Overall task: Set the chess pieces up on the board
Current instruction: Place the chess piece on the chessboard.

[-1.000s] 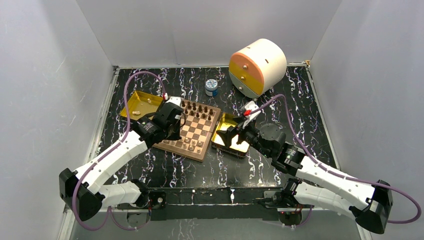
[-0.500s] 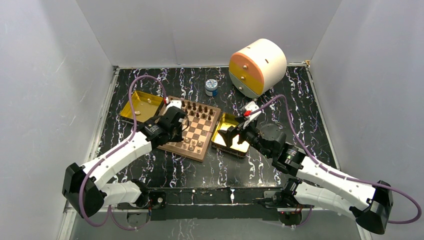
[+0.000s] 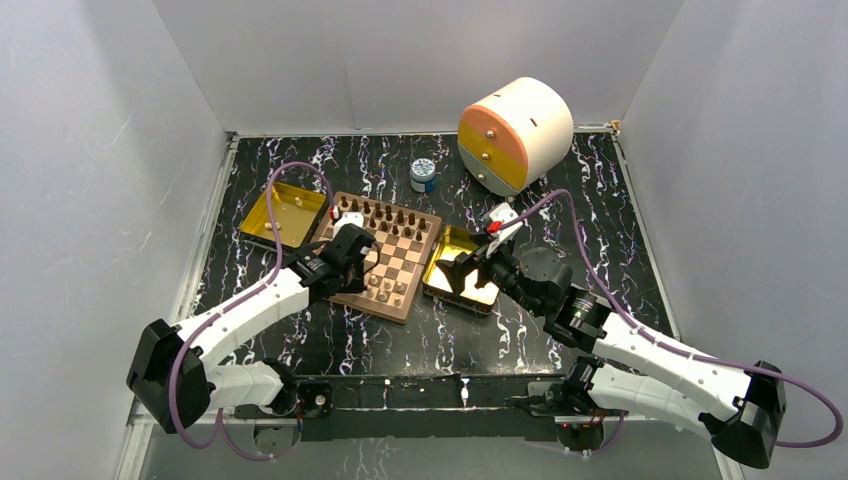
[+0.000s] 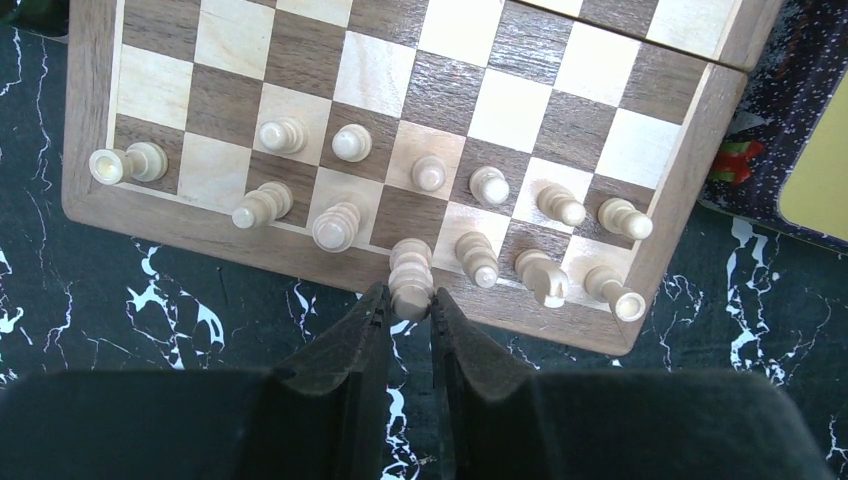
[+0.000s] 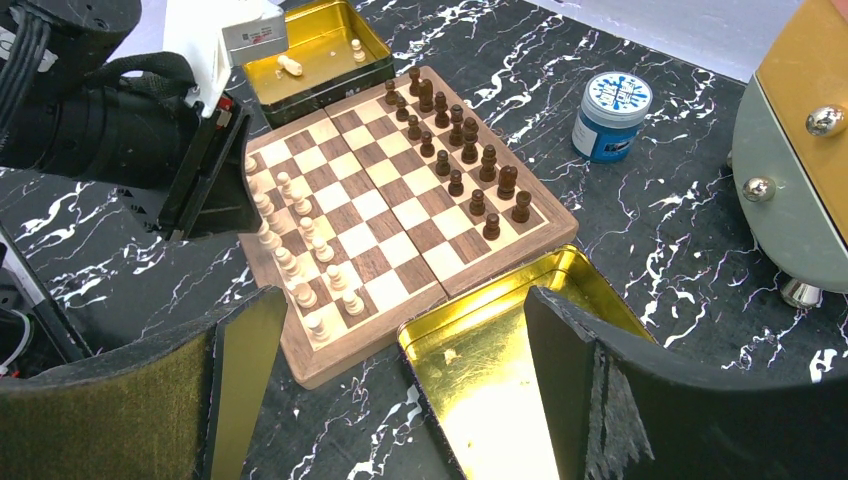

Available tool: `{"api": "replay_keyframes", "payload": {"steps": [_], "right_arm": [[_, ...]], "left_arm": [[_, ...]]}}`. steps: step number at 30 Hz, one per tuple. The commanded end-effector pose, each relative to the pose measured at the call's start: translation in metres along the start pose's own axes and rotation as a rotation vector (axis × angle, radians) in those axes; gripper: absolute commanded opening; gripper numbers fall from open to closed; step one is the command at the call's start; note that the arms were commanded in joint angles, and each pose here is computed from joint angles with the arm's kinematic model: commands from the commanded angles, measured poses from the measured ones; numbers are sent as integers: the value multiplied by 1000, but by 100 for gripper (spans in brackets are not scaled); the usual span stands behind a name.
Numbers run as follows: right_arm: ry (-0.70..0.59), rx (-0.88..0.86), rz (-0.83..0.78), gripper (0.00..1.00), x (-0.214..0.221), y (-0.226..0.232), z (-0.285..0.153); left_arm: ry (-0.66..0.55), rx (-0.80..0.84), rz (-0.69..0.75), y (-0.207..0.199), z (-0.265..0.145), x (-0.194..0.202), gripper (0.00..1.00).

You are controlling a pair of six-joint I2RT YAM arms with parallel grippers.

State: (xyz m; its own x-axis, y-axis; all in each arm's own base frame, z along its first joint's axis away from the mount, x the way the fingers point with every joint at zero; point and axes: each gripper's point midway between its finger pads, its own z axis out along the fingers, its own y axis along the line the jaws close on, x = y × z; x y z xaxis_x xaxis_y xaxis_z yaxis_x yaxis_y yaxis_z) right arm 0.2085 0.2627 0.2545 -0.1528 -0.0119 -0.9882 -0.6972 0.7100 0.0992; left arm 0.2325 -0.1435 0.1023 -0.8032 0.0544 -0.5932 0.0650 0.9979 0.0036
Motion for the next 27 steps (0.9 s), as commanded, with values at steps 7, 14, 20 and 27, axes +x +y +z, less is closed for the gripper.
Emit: {"api": "replay_keyframes", "payload": {"steps": [7,14,20,27], "right_arm": [[-52,19,-4,99,-12,-4,-3],[-50,19,-8,99,-13,-4,0],[-48,20,-8,99,-12,-4,-1],[-56,19,-5,99,-15,-4,-2]], "left_arm": [[-52,-39,-11,3,8,-8,11],[-38,-38,-3,1,12,-6,11],[-21,-40,5,2,14,0,10],[-18,-43,5,2,16,0,10]]}}
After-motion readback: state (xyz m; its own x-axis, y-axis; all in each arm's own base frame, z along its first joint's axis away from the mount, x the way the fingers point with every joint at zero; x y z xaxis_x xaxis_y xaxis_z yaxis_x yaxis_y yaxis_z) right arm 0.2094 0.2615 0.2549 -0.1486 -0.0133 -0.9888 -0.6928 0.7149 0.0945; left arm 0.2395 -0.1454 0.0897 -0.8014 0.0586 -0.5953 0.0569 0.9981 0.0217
